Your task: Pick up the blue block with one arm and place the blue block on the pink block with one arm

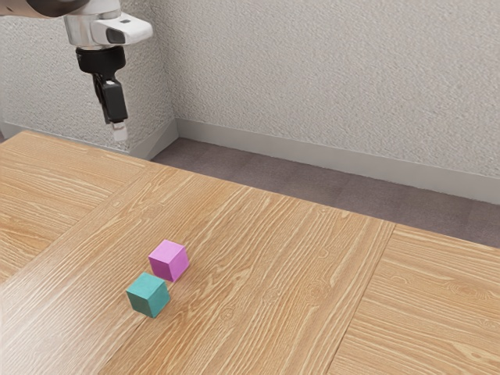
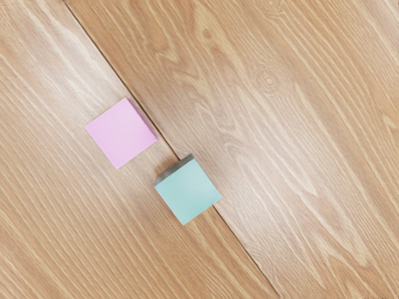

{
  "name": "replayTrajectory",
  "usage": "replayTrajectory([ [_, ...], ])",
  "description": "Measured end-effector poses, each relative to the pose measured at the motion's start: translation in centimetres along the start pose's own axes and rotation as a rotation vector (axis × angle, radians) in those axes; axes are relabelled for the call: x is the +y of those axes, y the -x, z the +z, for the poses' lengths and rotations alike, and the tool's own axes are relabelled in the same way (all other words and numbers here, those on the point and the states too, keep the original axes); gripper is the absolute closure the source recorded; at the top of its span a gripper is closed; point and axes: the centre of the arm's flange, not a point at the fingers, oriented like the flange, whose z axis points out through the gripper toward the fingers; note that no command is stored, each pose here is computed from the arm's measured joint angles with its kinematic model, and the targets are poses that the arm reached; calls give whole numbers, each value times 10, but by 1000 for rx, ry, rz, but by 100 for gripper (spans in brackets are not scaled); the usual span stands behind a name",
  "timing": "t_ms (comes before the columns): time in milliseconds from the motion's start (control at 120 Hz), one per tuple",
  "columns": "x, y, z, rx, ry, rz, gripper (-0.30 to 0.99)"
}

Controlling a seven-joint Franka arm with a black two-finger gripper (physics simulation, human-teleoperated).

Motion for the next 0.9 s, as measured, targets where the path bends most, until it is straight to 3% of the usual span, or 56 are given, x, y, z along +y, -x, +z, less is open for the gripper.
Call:
replayTrajectory([
  [275, 0, 1, -1, 1, -1, 27, 0],
  [308, 6, 6, -22, 30, -27, 27, 0],
  [375, 48, 44, -105, 151, -131, 30, 0],
  [442, 76, 65, -113, 126, -158, 15, 0],
  [592, 69, 141, -47, -5, -132, -201, 0],
  [658, 76, 156, 19, -78, -130, -372, 0],
  [742, 75, 147, 118, -145, -73, -490, 0],
  [817, 105, 108, 153, -161, -161, -498, 0],
  [900, 114, 79, 195, -162, -143, -484, 0],
])
